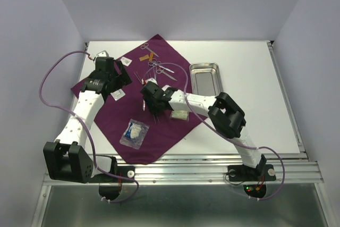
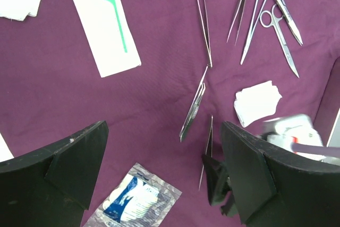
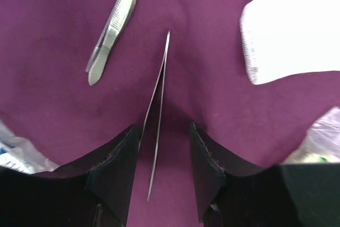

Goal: Prepare the surgical pack
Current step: Pick up the medical item from the surgical kit.

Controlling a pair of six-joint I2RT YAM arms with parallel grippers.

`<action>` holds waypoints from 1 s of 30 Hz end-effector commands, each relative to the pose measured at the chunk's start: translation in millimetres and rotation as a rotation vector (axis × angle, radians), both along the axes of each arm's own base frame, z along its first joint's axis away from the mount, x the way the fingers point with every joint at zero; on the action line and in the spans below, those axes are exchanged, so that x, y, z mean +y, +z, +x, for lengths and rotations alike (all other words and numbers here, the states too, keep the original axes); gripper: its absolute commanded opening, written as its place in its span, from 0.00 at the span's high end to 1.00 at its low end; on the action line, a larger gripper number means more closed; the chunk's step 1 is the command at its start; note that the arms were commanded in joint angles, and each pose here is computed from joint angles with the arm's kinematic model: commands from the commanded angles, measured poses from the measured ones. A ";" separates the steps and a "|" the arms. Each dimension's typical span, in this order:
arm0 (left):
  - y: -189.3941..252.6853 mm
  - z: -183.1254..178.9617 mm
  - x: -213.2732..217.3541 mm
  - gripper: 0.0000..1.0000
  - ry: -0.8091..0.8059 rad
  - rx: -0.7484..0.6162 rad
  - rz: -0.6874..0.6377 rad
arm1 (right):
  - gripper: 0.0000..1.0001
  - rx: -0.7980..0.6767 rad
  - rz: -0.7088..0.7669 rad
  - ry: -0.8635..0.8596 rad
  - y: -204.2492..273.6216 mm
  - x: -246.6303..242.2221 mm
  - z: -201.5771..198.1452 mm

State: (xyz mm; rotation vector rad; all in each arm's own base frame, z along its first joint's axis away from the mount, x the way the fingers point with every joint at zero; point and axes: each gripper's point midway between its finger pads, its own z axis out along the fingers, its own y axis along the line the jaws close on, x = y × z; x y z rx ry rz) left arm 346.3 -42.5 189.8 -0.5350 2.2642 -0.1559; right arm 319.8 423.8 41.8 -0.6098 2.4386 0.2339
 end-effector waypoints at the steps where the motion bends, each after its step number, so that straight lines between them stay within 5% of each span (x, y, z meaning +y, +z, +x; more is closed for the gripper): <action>1: 8.5 -3.1 6.4 0.01 0.019 -0.036 0.006 | 0.52 -0.006 0.020 0.027 3.3 17.4 -4.4; 5: 6.2 -2.2 6.9 0.01 0.018 -0.030 0.007 | 0.60 -0.012 0.007 0.019 0.4 16.4 -2.0; 9: 5.9 -2.2 6.7 0.01 0.016 -0.031 0.007 | 0.82 -0.040 0.018 -0.006 11.1 14.4 1.9; 13: 6.5 -2.0 7.3 0.01 0.015 -0.032 0.009 | 0.89 -0.083 0.029 -0.030 29.5 10.5 7.5; 30: 10.4 -0.9 7.6 0.01 0.011 -0.040 0.011 | 0.88 -0.266 0.031 -0.191 108.4 -49.7 53.6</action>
